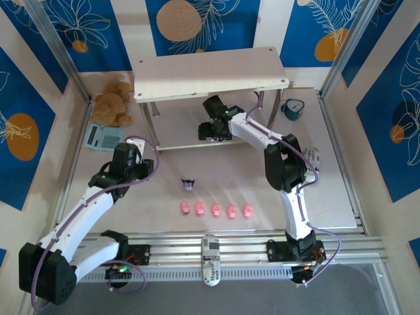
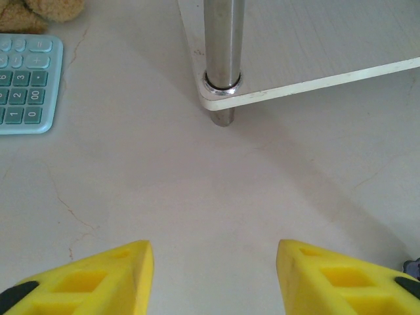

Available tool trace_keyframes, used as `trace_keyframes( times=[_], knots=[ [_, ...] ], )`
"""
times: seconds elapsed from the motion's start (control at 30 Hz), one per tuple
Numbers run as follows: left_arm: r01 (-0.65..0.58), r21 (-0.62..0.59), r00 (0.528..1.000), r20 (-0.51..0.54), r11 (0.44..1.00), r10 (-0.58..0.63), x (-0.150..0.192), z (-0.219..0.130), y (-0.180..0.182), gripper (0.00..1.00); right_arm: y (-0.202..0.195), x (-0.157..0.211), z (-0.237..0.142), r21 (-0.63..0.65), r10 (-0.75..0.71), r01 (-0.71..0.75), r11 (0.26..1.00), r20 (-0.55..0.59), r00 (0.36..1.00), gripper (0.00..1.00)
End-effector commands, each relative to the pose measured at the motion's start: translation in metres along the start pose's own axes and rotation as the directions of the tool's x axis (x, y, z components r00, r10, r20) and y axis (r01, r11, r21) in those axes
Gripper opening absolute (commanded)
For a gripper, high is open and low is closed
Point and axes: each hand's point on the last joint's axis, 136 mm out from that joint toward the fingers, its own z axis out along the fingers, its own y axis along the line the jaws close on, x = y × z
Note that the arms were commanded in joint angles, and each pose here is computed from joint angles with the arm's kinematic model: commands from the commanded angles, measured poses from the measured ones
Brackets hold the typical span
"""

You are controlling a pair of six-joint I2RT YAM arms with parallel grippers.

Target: Place and organize the plastic toys onto the shelf

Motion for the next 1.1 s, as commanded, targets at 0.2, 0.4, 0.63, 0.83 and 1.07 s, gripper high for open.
trace_keyframes(
  times=[0.2,0.4,0.63,0.83,1.07],
  knots=[
    [-0.019,-0.005,1.000,0.016,1.000,0.019,-0.006,-0.002,-0.001,0.53,0.019,0.003,0.002,-0.059,0.007,-0.008,0.998,-0.021,1.000,0.79],
    [-0.020,-0.003,1.000,0.016,1.000,0.020,-0.007,-0.001,-0.001,0.53,0.021,0.005,-0.002,-0.070,0.041,-0.043,0.997,-0.031,0.999,0.80],
    [-0.021,0.000,1.000,0.018,1.000,0.021,-0.007,-0.001,-0.002,0.53,0.026,0.009,-0.007,-0.098,0.066,-0.071,0.993,-0.047,0.997,0.80],
    [-0.023,0.000,1.000,0.019,1.000,0.023,-0.008,-0.001,-0.002,0.53,0.031,0.013,-0.007,-0.130,0.097,-0.105,0.986,-0.068,0.993,0.80],
    [-0.023,0.001,1.000,0.020,1.000,0.023,-0.008,-0.001,-0.002,0.53,0.037,0.016,-0.011,-0.155,0.109,-0.119,0.981,-0.077,0.991,0.81]
  ],
)
